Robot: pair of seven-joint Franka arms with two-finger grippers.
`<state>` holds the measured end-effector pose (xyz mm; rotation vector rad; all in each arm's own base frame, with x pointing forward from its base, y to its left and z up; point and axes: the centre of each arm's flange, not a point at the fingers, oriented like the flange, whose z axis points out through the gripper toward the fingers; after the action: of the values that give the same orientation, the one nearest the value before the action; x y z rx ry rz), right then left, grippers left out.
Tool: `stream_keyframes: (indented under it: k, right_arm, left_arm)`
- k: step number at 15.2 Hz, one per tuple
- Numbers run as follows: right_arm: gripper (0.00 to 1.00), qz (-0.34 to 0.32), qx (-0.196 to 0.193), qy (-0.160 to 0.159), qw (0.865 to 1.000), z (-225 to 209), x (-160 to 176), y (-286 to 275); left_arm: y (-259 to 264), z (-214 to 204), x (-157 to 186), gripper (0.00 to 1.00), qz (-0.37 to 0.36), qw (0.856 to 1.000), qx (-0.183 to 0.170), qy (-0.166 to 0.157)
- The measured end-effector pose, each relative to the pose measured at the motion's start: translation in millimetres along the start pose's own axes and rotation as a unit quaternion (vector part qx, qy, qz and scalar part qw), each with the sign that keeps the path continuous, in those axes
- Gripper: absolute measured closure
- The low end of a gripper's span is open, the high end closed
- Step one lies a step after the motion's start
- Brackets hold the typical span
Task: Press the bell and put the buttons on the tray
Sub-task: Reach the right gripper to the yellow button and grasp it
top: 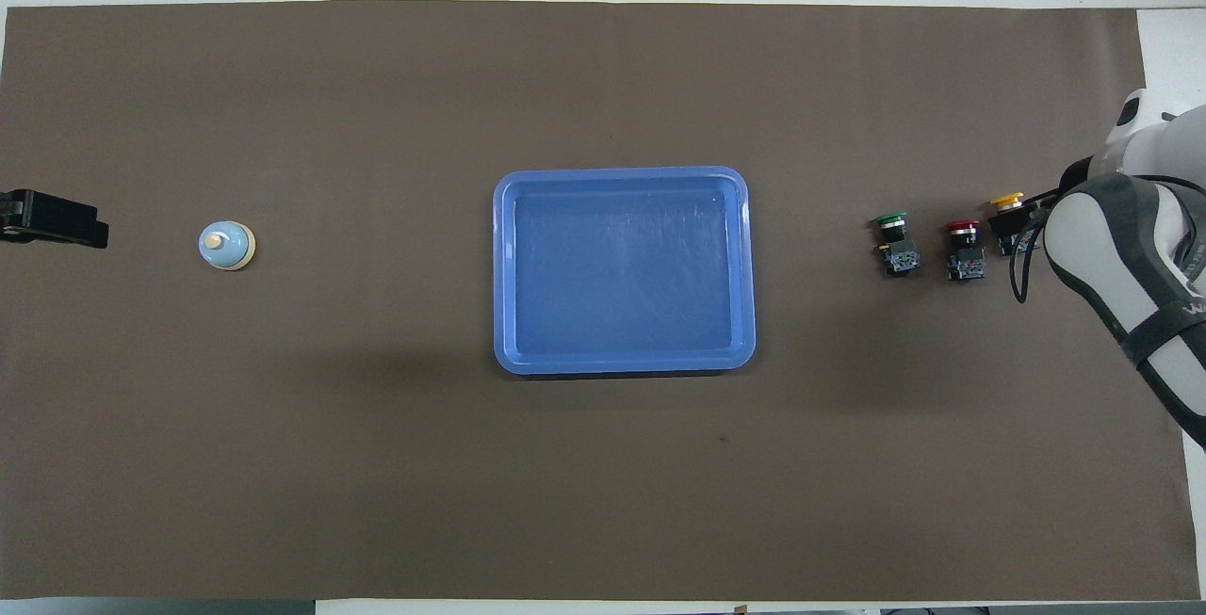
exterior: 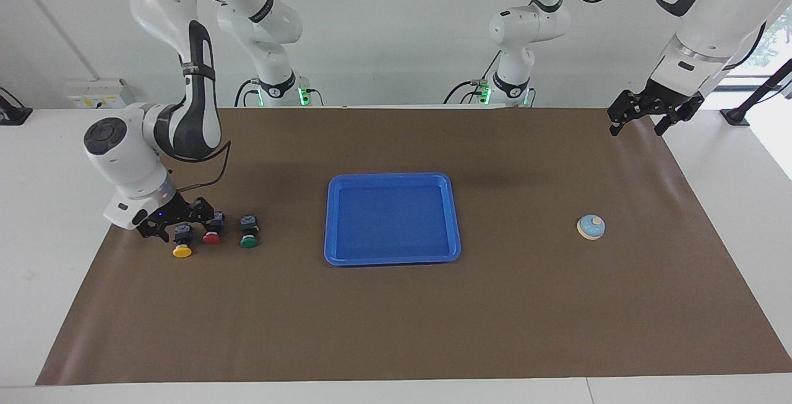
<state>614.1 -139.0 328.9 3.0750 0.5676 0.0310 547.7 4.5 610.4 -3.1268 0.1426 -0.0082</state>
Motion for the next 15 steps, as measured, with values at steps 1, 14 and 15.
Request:
stream_keyframes:
  k: [1,14,15]
  right_arm:
    - [0.0,0.0,0.001,-0.002,1.0,3.4,-1.6,2.3]
    - [0.59,0.019,0.017,0.005,1.0,22.7,-2.9,7.6]
    - [0.59,0.018,0.017,0.006,1.0,22.2,-2.1,7.0]
  left_arm:
    - [0.0,0.0,0.0,0.0,0.0,1.0,0.0,0.0]
    - [0.0,0.0,0.0,0.0,0.0,1.0,0.0,0.0]
    - [0.0,0.0,0.0,0.0,0.0,1.0,0.0,0.0]
